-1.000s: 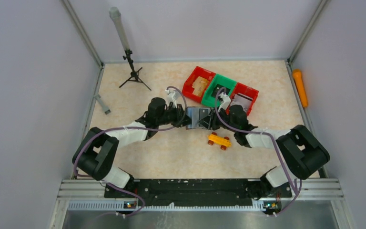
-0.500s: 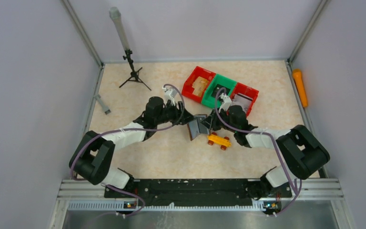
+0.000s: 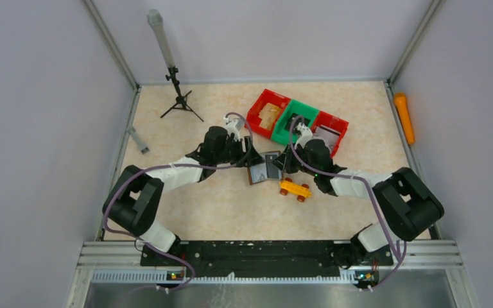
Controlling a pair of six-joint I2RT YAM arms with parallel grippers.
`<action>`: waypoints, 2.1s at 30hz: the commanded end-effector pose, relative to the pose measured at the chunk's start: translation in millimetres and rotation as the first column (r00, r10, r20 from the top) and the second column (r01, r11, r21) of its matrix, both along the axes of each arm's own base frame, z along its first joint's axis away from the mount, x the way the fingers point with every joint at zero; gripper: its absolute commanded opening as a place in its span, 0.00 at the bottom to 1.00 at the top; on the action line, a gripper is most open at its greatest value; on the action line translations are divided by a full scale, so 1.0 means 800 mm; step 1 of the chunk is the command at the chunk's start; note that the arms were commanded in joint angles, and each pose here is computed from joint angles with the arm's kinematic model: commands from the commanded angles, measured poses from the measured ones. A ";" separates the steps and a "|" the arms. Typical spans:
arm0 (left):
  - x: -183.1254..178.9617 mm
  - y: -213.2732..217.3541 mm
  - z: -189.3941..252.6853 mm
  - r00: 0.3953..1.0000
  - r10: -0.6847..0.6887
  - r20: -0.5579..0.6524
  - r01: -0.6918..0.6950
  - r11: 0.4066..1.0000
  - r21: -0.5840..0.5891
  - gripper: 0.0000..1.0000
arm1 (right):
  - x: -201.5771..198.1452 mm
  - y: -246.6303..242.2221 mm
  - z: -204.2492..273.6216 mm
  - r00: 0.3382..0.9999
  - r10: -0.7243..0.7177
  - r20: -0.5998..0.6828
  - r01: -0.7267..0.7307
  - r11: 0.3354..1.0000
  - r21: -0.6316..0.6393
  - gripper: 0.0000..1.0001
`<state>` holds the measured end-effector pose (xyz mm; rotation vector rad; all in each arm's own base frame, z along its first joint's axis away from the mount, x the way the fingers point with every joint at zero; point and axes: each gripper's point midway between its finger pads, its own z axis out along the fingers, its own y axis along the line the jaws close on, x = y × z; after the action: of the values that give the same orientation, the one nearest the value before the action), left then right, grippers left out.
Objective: Take the credit cards out of the card holder
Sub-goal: Remove the credit card from the card holder.
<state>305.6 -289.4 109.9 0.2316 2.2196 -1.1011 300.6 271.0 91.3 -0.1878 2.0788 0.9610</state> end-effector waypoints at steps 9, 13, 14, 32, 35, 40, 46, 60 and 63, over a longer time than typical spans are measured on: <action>0.013 -0.006 -0.005 0.998 -0.020 -0.064 0.018 0.999 -0.027 0.54 | 0.020 -0.008 0.027 0.997 -0.073 0.038 0.070 0.995 0.076 0.06; 0.014 -0.006 -0.003 0.998 -0.025 -0.064 0.023 0.999 -0.038 0.34 | 0.021 -0.013 0.030 0.996 -0.081 0.029 0.077 0.990 0.121 0.06; 0.013 -0.006 -0.004 0.997 -0.028 -0.067 0.025 0.999 -0.040 0.31 | 0.021 -0.014 0.029 0.997 -0.079 0.021 0.076 0.989 0.131 0.06; 0.011 -0.012 -0.011 0.992 -0.064 -0.109 0.055 0.995 -0.082 0.23 | 0.019 -0.015 0.036 0.999 -0.050 0.013 0.046 0.976 0.211 0.06; 0.011 -0.013 -0.009 0.992 -0.064 -0.107 0.055 0.995 -0.086 0.11 | 0.020 -0.017 0.034 0.998 -0.057 0.012 0.053 0.978 0.204 0.06; 0.013 -0.007 -0.005 0.995 -0.038 -0.087 0.031 0.996 -0.079 0.00 | 0.033 -0.043 0.016 0.985 -0.170 -0.013 0.171 0.982 0.085 0.28; 0.018 0.006 0.000 0.998 0.012 -0.066 -0.017 0.997 -0.075 0.00 | 0.042 -0.080 0.022 0.953 -0.302 0.033 0.302 0.953 -0.020 0.54; 0.014 0.003 0.011 0.999 -0.008 -0.047 0.003 0.994 -0.109 0.00 | 0.001 0.018 0.059 0.978 0.043 0.206 -0.043 0.999 -0.002 0.45; 0.011 0.002 0.018 0.999 -0.022 -0.029 0.018 0.991 -0.131 0.00 | 0.003 0.027 0.044 0.986 0.069 0.155 -0.067 0.998 -0.019 0.43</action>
<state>312.1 -280.9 87.1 0.1168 2.3116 -1.1845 294.7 276.2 114.8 -0.2723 1.9728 0.9064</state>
